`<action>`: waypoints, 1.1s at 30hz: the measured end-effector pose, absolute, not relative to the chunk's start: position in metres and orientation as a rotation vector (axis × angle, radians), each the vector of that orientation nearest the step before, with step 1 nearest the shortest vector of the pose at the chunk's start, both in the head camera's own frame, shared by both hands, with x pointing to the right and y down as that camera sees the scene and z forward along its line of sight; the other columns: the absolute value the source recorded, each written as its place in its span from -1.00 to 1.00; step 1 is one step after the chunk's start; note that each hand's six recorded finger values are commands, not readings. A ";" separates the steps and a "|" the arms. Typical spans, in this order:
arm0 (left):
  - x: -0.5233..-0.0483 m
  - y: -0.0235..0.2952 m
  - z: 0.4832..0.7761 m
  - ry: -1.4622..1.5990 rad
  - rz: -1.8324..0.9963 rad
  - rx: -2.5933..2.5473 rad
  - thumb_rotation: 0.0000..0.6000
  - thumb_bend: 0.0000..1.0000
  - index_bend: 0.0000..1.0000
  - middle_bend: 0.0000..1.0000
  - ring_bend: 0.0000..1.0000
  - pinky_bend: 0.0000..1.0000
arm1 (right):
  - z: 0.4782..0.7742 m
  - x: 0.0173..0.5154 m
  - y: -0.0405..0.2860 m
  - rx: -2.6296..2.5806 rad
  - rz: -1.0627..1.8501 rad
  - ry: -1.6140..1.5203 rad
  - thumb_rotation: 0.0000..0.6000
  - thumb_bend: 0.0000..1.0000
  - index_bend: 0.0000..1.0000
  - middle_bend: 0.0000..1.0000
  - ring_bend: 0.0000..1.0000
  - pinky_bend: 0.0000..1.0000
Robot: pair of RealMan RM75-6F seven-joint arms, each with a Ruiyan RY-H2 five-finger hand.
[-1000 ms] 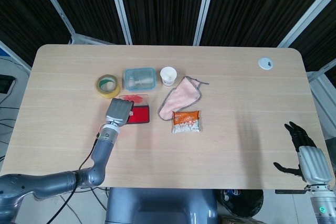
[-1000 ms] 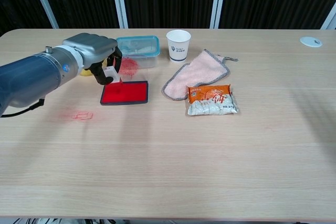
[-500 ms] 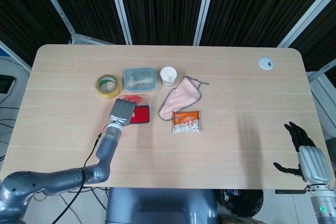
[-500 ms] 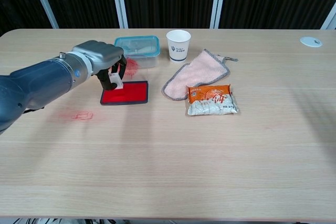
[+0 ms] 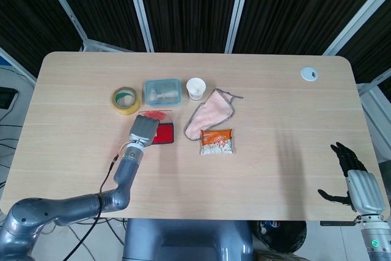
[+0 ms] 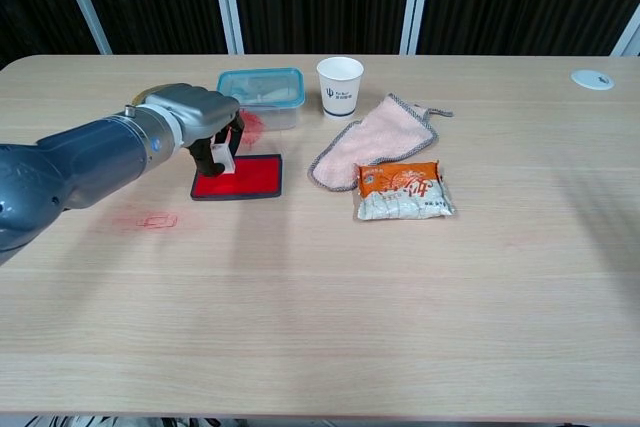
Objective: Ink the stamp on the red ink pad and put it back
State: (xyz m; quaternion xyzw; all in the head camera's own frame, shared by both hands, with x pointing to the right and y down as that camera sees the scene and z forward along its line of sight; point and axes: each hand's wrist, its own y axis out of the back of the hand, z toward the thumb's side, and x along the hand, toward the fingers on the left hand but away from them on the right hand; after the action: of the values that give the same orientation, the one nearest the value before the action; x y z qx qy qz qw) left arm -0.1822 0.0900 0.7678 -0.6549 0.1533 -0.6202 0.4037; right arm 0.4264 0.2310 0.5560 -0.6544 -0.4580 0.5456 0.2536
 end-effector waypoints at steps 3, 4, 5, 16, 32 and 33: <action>-0.181 0.090 0.770 0.382 -1.565 -1.653 1.00 0.09 0.46 0.51 0.16 0.23 | 0.556 0.426 0.231 -1.778 1.482 -1.245 1.00 -0.67 -1.00 -1.00 -1.00 -0.63; -0.181 0.091 0.770 0.380 -1.565 -1.653 1.00 0.09 0.46 0.51 0.16 0.23 | 0.556 0.426 0.231 -1.778 1.482 -1.245 1.00 -0.67 -1.00 -1.00 -1.00 -0.63; -0.181 0.091 0.771 0.377 -1.566 -1.652 1.00 0.10 0.46 0.51 0.16 0.23 | 0.556 0.426 0.231 -1.778 1.482 -1.246 1.00 -0.67 -1.00 -1.00 -1.00 -0.63; -0.181 0.092 0.774 0.373 -1.561 -1.643 1.00 0.09 0.46 0.51 0.16 0.23 | 0.556 0.426 0.231 -1.779 1.481 -1.247 1.00 -0.67 -1.00 -1.00 -1.00 -0.63; -0.180 0.090 0.763 0.378 -1.542 -1.625 1.00 0.09 0.46 0.51 0.16 0.23 | 0.555 0.426 0.231 -1.778 1.479 -1.245 1.00 -0.67 -1.00 -1.00 -1.00 -0.63; -0.180 0.090 0.763 0.377 -1.543 -1.623 1.00 0.09 0.46 0.51 0.16 0.23 | 0.555 0.426 0.231 -1.778 1.479 -1.245 1.00 -0.67 -1.00 -1.00 -1.00 -0.63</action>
State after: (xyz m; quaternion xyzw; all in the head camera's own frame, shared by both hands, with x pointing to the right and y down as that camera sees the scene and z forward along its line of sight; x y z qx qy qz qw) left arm -0.1801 0.0901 0.7630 -0.6481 0.1503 -0.6161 0.4216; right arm 0.4262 0.2312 0.5552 -0.6546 -0.4585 0.5446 0.2545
